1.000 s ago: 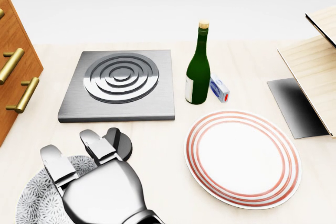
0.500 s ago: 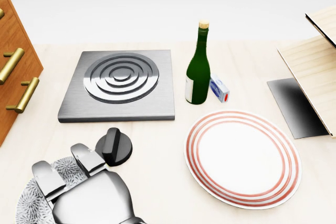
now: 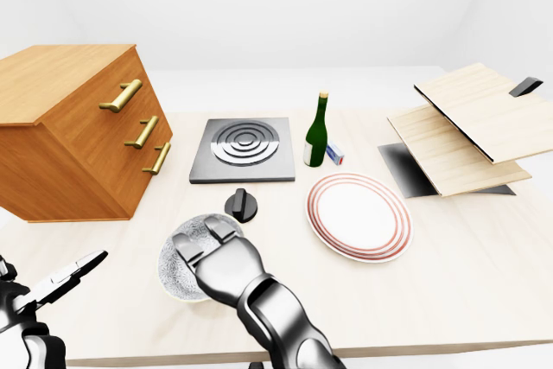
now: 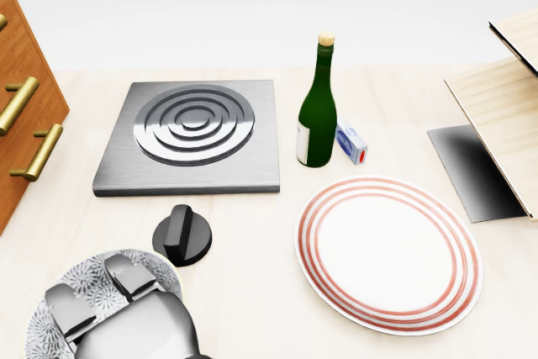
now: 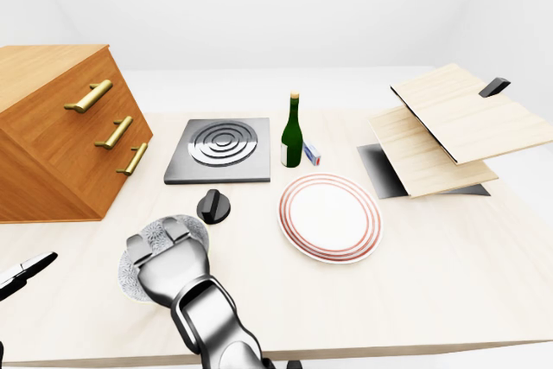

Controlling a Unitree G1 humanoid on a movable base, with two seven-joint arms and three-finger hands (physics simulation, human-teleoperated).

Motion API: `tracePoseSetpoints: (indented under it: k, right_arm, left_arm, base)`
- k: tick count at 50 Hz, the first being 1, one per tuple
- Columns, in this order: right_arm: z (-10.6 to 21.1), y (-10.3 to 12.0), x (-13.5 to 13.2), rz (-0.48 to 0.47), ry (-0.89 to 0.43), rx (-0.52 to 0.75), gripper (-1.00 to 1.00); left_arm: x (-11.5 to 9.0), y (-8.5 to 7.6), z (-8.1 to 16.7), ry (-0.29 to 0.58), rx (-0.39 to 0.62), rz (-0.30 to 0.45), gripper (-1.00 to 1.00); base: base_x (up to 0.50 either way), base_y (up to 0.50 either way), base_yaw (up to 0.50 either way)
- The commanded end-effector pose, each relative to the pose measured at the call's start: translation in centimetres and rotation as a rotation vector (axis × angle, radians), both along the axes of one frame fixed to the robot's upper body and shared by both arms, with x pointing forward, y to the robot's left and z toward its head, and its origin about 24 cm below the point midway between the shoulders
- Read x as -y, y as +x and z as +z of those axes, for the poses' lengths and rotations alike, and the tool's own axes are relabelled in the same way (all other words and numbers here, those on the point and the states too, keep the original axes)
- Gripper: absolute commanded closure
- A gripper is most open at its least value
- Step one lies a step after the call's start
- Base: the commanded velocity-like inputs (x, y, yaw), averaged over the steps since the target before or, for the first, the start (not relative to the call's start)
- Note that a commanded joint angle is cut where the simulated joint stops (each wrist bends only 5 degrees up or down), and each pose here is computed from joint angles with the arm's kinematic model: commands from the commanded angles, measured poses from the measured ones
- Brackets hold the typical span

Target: Pick up the akita bowl and put it on the plate.

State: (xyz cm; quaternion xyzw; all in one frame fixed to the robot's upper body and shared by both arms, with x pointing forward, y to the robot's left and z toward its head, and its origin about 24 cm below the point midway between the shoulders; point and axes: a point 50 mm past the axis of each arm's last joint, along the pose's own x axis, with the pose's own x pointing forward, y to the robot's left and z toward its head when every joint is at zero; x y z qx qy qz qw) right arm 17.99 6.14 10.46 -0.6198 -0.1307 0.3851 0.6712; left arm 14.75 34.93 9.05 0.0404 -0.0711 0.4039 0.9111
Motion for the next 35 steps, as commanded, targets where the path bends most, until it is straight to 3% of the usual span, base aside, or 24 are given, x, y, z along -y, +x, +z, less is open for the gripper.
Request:
tracePoseSetpoints:
  k: [1,17,35]
  right_arm:
    - [-0.87,-0.06,-0.18,0.01,-0.026,-0.028,-1.0]
    - [-0.74,0.72,0.23,-0.03,-0.05,-0.002,-1.0]
    - [-1.07,0.08,0.15,-0.02,-0.072,0.003,-1.0]
  left_arm:
    - [0.01,-0.03,0.03,0.0,0.0,-0.002,-1.0]
    - [0.02,0.07,-0.03,0.0,0.0,-0.002,-1.0]
    - [0.03,-0.02,0.04,-0.002,0.0,-0.003,-1.0]
  base:
    - [0.0,0.0,0.0]
    - [0.0,0.0,0.0]
    - [0.0,0.0,0.0]
